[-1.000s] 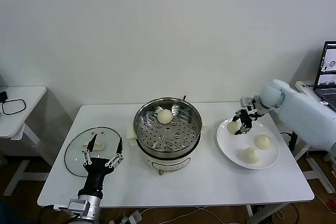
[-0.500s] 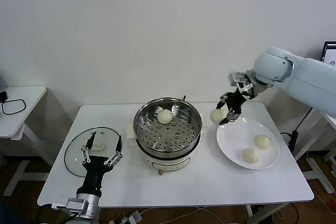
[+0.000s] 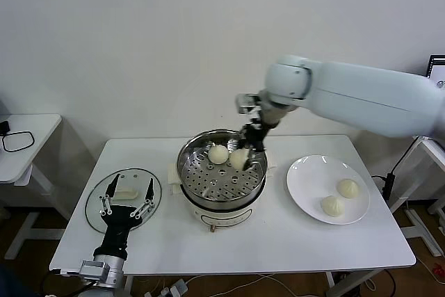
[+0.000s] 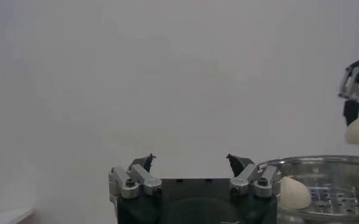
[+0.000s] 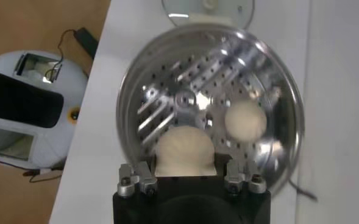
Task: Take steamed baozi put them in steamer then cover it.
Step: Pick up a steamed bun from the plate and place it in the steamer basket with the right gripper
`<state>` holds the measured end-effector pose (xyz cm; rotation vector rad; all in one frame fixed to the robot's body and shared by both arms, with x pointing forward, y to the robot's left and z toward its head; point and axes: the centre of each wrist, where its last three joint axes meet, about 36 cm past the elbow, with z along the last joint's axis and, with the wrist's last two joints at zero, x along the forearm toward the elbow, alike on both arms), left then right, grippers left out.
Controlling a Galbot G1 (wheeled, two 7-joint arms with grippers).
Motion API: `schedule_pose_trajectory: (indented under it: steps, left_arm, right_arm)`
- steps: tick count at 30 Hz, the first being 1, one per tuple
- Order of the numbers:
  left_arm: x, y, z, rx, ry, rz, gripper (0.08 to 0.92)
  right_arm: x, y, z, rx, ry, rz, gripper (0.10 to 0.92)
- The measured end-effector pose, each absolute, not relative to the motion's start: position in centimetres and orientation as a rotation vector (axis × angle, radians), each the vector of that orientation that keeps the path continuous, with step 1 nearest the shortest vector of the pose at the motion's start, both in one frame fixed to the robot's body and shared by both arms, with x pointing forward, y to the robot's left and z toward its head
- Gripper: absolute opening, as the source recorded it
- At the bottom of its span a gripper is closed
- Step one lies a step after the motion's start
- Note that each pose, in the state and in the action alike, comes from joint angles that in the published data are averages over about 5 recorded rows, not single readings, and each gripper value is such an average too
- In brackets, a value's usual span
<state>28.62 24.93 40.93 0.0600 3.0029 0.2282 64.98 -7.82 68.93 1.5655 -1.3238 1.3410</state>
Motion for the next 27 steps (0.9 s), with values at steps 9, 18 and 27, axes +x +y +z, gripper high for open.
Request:
schedule_pose_trajectory:
  steps: [9,18,27]
  left_arm:
    - [28.5,25.7,40.9,0.037,3.006,0.244,0.823]
    - [28.4,26.2,40.9,0.022,3.006,0.251,0.823]
    - [28.4,26.3,40.8,0.023,3.008,0.251,0.823]
  right_arm:
    - [67.1,-1.0,65.3,1.572,-1.283,1.351,0.651]
    - [68.1,3.0,62.0,1.553,-1.257,1.366,0.677]
    - [68.5,3.0,61.9,1.549,-1.257,1.362,0.820]
